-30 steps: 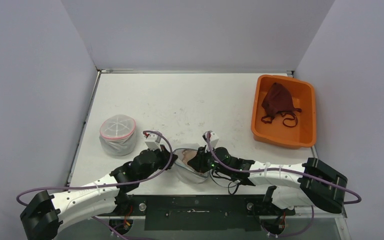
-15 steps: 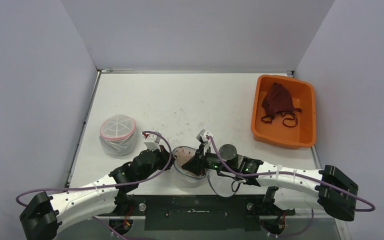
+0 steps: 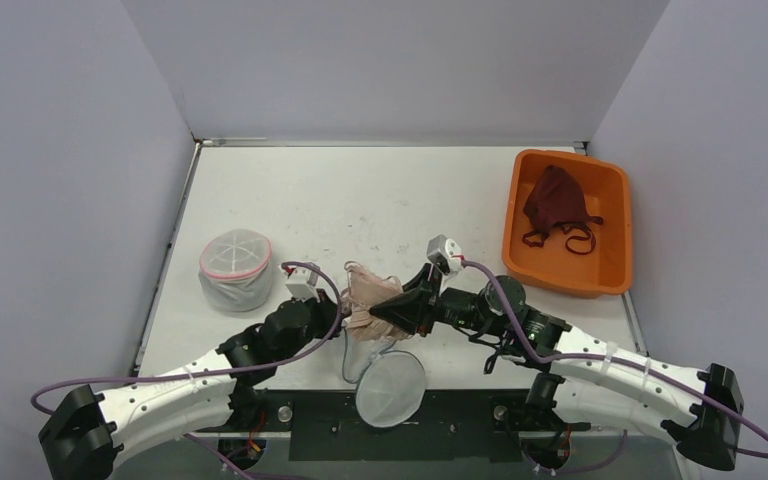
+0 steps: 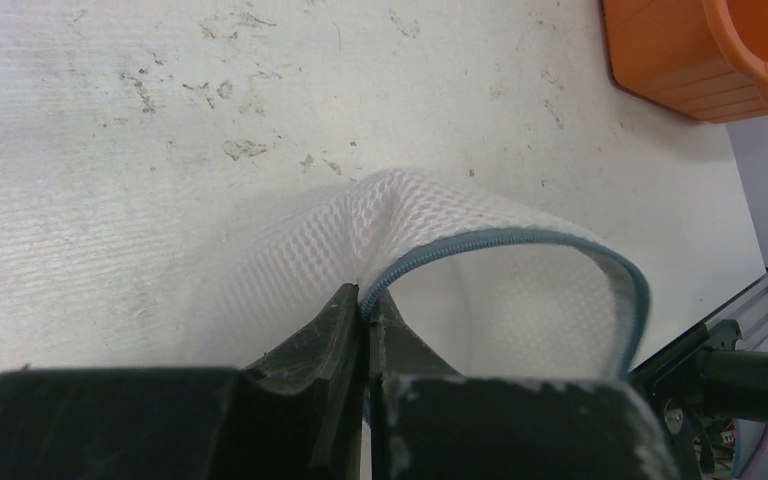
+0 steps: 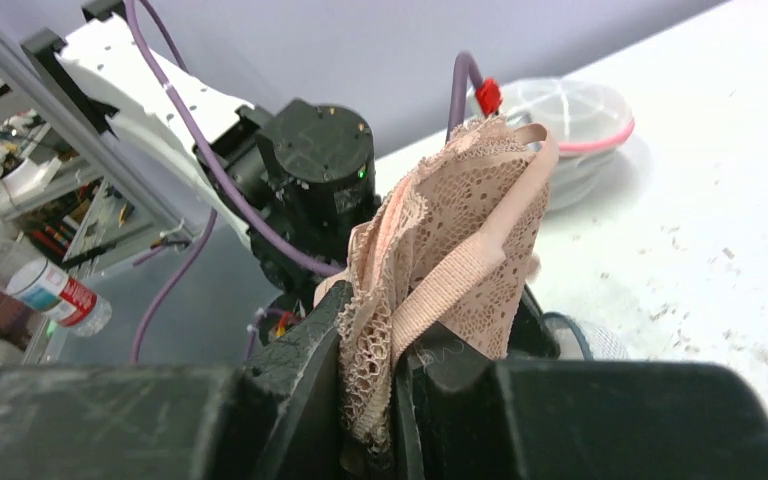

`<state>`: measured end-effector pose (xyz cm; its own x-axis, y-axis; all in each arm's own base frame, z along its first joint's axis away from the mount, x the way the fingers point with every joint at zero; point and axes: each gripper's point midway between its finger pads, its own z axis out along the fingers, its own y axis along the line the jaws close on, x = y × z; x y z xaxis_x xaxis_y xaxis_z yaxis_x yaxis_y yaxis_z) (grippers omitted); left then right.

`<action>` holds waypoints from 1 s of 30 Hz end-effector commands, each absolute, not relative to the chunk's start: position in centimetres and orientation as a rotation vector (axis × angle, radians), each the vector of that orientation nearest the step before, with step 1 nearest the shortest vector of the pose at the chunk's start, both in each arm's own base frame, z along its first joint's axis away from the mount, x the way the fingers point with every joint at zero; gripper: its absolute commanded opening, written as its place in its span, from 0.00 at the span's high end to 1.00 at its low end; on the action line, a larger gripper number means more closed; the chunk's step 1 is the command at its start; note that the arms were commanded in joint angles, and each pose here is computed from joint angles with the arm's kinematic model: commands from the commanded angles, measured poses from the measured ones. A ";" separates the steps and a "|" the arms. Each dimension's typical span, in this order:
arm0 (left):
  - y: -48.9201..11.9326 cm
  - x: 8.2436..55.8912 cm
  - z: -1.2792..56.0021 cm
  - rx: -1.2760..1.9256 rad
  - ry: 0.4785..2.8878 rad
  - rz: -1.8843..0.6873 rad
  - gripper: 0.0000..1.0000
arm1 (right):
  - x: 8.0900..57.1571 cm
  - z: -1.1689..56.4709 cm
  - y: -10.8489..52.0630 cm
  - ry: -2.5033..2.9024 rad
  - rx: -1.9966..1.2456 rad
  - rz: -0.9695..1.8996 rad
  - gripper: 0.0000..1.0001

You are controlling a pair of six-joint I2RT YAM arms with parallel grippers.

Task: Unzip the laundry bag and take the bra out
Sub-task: Pick up the bra from the laundry bag, then place the bra in the bin.

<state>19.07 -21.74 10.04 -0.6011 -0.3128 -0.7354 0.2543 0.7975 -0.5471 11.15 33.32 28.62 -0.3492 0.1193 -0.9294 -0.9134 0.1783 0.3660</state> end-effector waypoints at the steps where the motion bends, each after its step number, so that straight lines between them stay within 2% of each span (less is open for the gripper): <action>1: -22.3 20.1 13.2 -0.086 1.973 -0.841 1.00 | 12.6 34.3 31.9 1.309 -0.679 1.300 0.95; 9: -22.7 21.6 15.7 -0.155 1.887 -0.853 1.00 | 18.6 37.3 26.4 1.340 -0.358 0.942 0.95; 17: -22.8 24.5 18.0 -0.214 1.805 -0.772 1.00 | 28.4 36.9 14.9 1.591 0.132 0.084 0.95; 21: -22.7 24.2 17.1 -0.259 1.816 -0.805 1.00 | 32.4 35.3 7.0 1.638 0.362 -0.176 0.95; 25: -22.0 24.0 16.5 -0.302 1.809 -0.813 1.00 | 34.5 32.8 -1.0 1.674 0.589 -0.389 0.95; 30: -20.9 24.0 16.0 -0.344 1.793 -0.794 1.00 | 36.5 28.2 -7.6 1.757 0.724 -0.700 0.95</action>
